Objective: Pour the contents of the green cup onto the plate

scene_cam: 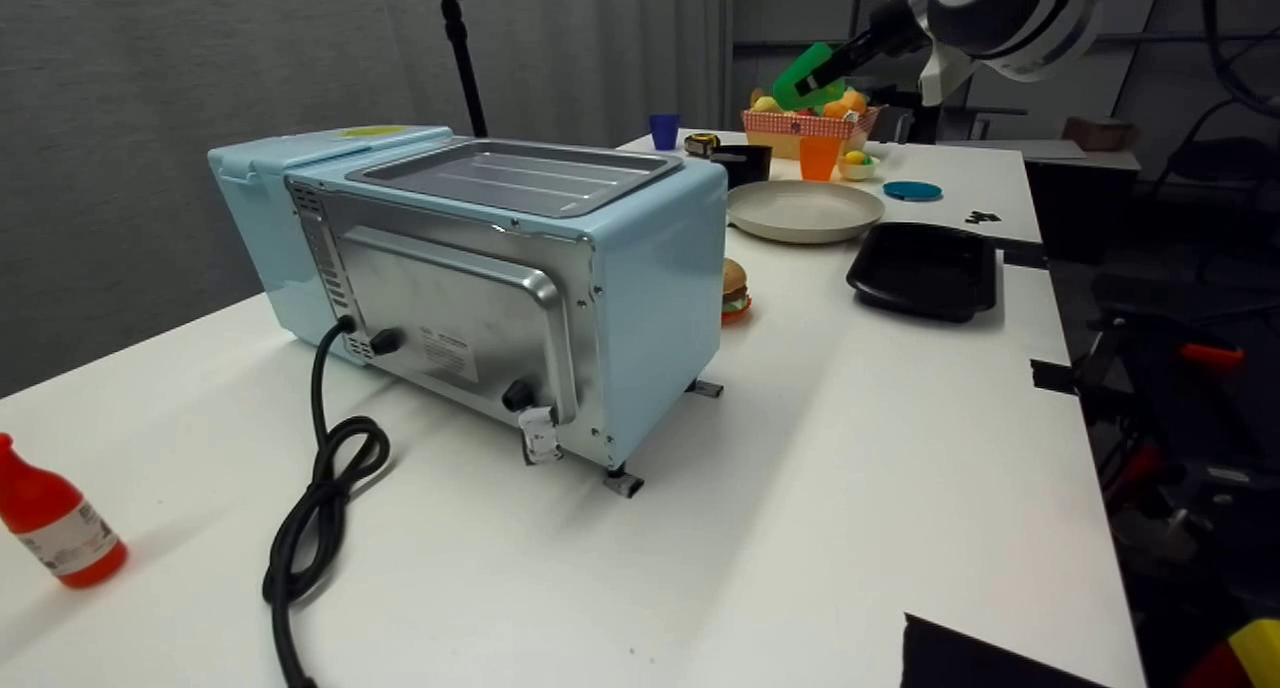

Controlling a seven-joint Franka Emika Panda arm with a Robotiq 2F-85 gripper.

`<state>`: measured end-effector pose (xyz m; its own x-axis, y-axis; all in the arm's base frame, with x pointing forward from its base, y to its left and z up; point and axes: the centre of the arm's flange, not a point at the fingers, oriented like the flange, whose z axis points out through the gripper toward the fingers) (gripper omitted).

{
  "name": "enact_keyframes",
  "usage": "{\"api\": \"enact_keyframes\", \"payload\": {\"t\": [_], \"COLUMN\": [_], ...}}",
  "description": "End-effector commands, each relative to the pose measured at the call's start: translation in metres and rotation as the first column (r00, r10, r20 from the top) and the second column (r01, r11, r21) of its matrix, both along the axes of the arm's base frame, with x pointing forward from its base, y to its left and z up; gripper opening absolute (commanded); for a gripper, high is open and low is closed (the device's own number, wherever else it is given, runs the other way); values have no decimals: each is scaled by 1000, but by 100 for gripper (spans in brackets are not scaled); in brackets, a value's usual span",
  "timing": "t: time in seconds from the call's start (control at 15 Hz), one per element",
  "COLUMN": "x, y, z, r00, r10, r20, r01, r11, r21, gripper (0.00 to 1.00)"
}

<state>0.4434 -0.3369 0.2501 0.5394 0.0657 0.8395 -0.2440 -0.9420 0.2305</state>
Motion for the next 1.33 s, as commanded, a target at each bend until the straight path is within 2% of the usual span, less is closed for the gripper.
{"api": "enact_keyframes", "payload": {"t": [0.0, 0.53, 0.73, 0.93, 1.27], "x": [-13, -25, -18, 2, 12], "y": [1, 6, 7, 1, -7], "z": [-14, -51, -58, -56, -56], "r00": [996, 982, 968, 958, 937], "r10": [21, 73, 91, 95, 94], "r20": [85, 175, 232, 270, 336], "r01": [-20, -55, -57, -54, -40], "r11": [1000, 993, 987, 986, 986], "r21": [-14, -107, -148, -156, -163], "gripper": [53, 53, 53, 53, 53]}}
